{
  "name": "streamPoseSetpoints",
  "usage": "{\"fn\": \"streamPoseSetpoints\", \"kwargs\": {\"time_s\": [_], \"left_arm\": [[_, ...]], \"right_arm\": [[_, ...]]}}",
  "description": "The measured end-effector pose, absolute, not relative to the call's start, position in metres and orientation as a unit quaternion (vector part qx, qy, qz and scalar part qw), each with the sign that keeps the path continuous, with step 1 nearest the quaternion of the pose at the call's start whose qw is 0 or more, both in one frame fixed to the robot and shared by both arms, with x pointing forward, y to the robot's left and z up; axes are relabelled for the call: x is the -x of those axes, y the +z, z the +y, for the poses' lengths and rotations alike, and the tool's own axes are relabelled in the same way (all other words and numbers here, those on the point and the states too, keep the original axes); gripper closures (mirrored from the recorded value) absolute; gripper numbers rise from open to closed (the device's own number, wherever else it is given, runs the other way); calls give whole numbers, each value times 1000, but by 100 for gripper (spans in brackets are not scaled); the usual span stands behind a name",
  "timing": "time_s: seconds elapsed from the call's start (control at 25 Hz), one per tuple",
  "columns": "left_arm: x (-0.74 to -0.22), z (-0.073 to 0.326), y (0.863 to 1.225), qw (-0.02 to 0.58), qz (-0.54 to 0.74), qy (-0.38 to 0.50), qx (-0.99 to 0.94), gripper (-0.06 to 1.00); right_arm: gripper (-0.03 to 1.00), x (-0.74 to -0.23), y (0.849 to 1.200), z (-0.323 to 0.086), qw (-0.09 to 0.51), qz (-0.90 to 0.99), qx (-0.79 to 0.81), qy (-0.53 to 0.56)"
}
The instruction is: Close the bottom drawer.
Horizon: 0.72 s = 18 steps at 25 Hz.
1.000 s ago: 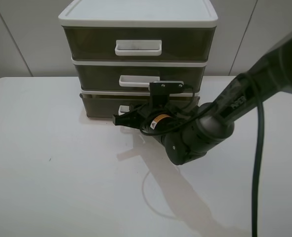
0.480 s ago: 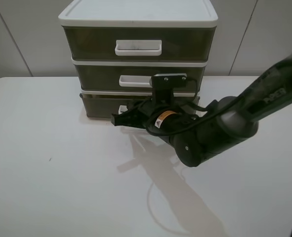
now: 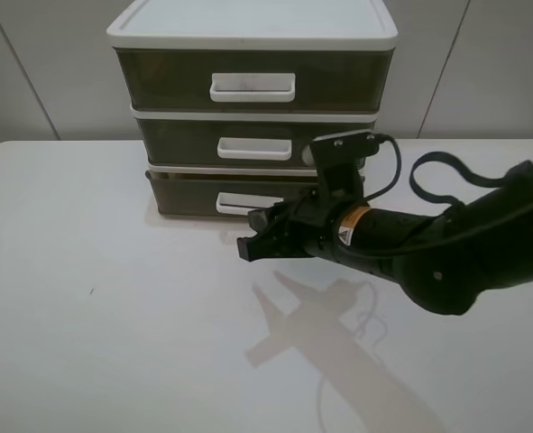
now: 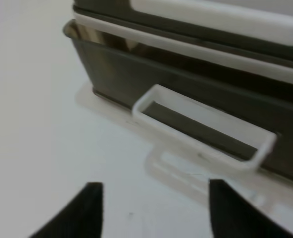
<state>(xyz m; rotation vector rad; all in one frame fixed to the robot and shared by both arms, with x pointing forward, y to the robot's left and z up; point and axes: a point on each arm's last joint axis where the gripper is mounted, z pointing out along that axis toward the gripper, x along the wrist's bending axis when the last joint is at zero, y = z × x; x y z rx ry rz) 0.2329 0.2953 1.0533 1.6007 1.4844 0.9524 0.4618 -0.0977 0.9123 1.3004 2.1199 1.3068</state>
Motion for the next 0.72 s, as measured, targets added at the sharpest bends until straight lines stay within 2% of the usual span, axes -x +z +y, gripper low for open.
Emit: {"fn": "streamPoseSetpoints", "kwargs": {"time_s": [0.12,0.2,0.32,0.52,0.72], "left_arm": [[-233,295,1053,371,579,371,-624,23],[-233,295,1053,371,579,371,-624,23],[-233,295,1053,371,579,371,-624,23],[-233,295,1053,371,579,371,-624,23],[-233,295,1053,371,579,371,-624,23]], "right_arm": [[29,-466,928,-123,160,742,-498,418],[21,-466,940,-142,153,735,-530,393],[17,-464,963,-173,150,716,-573,368],[16,-451,1000,-217,164,676,-623,359],[16,-413,1044,-259,214,642,-634,375]]}}
